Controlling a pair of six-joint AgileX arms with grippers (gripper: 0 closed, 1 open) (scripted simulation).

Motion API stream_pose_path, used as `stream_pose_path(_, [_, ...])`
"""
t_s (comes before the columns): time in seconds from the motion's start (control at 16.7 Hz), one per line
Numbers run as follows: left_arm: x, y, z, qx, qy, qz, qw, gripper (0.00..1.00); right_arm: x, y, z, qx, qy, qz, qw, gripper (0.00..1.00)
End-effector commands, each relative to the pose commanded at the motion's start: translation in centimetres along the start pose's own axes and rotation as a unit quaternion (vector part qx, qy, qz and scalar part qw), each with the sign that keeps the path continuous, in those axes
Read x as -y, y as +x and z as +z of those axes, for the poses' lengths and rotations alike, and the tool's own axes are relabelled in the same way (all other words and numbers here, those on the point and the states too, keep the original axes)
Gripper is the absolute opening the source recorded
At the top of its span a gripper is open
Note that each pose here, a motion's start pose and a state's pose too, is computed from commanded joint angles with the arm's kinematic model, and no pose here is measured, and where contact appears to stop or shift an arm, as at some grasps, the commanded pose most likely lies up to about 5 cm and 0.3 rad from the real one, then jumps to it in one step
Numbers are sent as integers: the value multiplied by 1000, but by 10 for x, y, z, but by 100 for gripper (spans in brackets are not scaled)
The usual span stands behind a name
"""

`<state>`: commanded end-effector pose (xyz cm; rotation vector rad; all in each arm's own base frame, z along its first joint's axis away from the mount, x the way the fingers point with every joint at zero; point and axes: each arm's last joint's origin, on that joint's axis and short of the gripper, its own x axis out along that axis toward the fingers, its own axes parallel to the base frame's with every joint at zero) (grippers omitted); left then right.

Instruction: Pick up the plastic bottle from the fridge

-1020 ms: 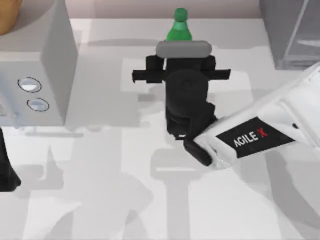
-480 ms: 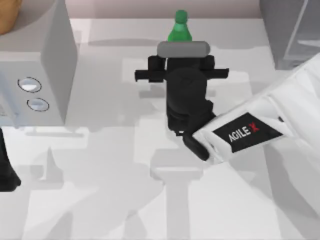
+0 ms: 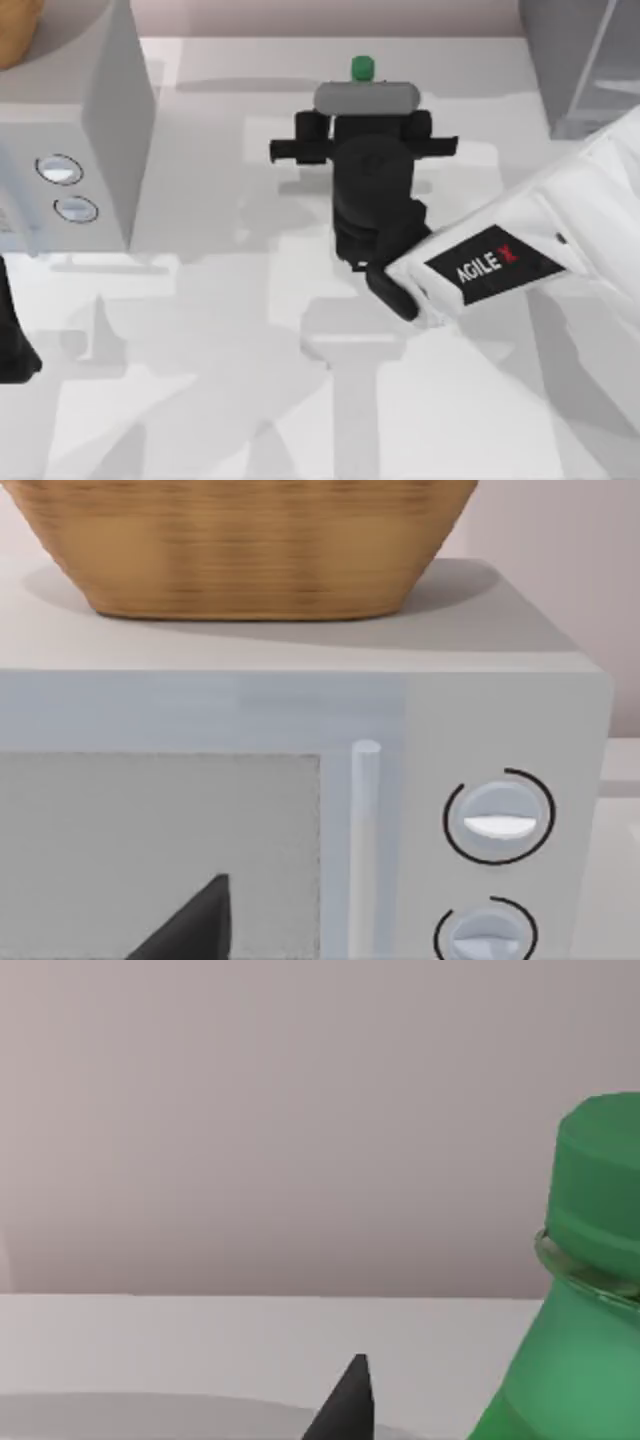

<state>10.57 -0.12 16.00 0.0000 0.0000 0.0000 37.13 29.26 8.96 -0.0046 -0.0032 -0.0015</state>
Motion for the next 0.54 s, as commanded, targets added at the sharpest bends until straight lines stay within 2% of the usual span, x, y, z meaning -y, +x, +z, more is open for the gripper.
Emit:
stream_pose_path(0.18, [0,0,0,0,0,0,1000,100,0,0,0,0,0,0,1000,98])
stream_pose_path(0.54, [0,0,0,0,0,0,1000,100,0,0,0,0,0,0,1000,100])
